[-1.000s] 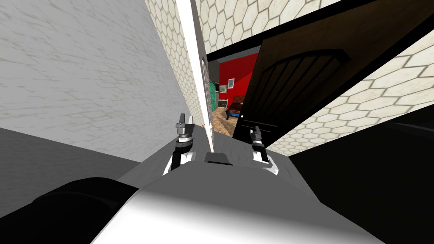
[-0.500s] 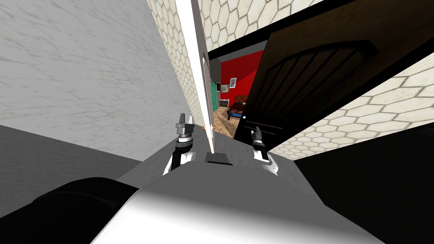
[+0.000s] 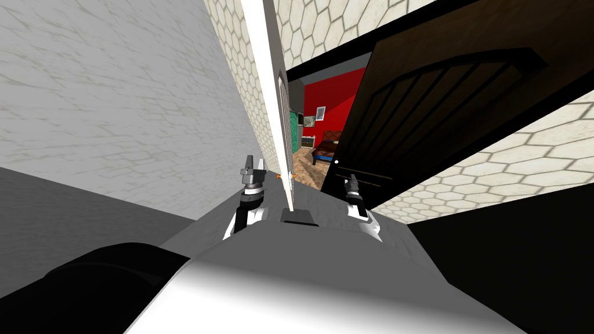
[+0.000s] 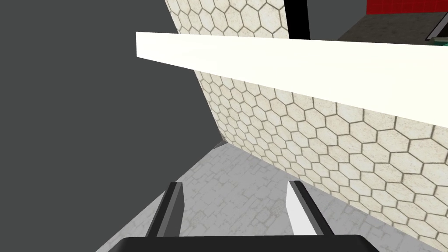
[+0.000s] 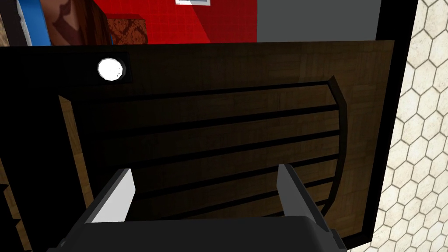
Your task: Pull the door open
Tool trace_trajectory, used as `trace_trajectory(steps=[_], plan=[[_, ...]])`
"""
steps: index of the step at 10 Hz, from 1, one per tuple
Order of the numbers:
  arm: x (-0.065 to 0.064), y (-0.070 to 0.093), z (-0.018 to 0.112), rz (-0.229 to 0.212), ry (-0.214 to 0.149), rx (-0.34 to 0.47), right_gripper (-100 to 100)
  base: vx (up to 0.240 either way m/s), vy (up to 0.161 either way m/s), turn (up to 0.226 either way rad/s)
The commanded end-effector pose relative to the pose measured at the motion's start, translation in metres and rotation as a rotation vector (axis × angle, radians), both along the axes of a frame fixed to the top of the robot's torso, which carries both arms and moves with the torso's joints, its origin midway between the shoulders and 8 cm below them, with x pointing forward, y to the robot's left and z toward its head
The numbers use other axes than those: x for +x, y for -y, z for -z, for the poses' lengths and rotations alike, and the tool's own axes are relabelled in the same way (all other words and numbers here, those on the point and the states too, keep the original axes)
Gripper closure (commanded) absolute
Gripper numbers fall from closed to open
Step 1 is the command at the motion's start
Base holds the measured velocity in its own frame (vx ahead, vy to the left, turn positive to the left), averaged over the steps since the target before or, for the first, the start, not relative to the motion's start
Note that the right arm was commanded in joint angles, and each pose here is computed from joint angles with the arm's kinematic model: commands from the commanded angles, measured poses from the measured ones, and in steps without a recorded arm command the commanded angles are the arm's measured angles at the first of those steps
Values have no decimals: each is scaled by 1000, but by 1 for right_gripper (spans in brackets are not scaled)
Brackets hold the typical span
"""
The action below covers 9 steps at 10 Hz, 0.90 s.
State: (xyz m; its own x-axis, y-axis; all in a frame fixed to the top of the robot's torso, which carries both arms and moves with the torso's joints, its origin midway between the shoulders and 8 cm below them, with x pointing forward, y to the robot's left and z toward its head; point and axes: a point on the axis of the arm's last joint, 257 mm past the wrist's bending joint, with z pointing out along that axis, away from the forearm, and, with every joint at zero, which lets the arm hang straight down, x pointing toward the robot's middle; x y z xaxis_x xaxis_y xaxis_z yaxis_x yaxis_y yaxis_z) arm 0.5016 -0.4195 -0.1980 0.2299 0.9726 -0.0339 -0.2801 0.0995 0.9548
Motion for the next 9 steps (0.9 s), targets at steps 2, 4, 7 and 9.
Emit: trace_trajectory(steps=[2,4,7,9], plan=[[6,14,12,22,-28,5,-100,49,2,42],[9,22,18,36,-42,9,-100,75,0,47],[15,38,27,64,-66,15,-100,52,-6,41],[17,47,36,80,-85,21,-100,78,-1,52]])
